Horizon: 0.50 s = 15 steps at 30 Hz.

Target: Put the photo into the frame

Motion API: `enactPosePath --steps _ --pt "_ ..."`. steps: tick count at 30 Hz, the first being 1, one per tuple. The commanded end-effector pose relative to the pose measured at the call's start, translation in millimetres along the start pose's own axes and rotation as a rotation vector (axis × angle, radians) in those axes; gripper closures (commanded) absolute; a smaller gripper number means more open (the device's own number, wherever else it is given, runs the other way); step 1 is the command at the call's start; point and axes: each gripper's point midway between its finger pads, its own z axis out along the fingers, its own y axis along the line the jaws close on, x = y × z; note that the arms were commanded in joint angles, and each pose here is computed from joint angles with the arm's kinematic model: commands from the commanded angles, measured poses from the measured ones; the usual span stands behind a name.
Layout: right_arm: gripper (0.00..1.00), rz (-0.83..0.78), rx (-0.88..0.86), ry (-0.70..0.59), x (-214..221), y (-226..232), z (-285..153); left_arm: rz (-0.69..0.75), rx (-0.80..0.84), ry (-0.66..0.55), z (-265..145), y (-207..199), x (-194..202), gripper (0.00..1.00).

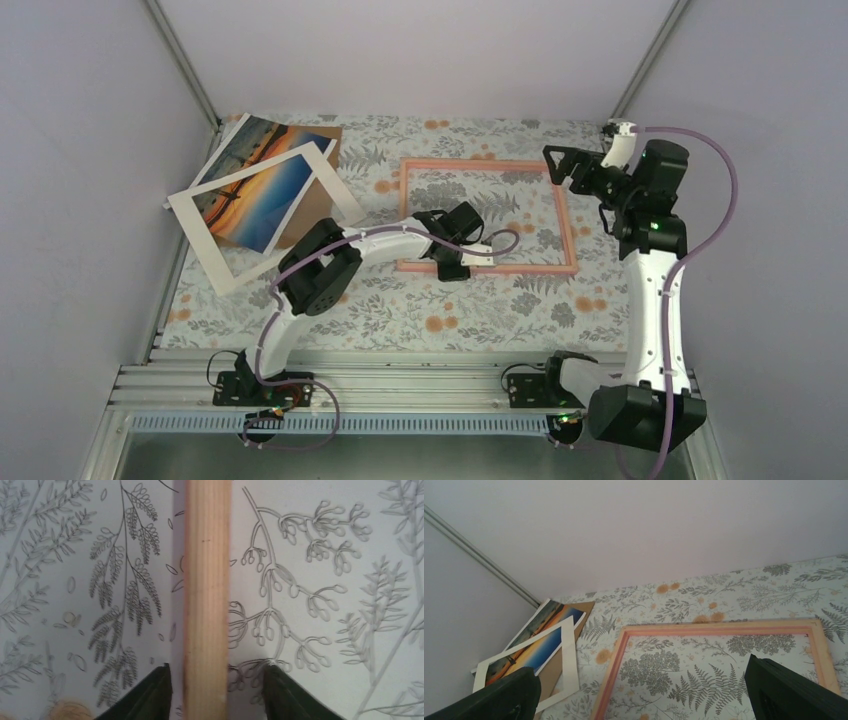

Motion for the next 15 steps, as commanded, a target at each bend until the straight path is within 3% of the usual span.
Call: enactPosePath --steps 1,4,8,15 --pt "0.00 -0.059 -0.041 0.005 2 -3 10 -0.073 0.064 -0.072 -35 -1 -8 0.43" --pt "0.00 -0.055 -0.065 0.032 10 -9 22 -0.153 0.068 -0.181 -79 25 -17 0.32" --pt "0.01 -0.039 -0.137 0.069 22 -2 42 -0.263 0.054 -0.309 -140 60 -8 0.27" --pt "0.02 -0.072 -0.298 0.193 61 41 95 -0.619 -0.039 -0.470 -239 115 89 0.19"
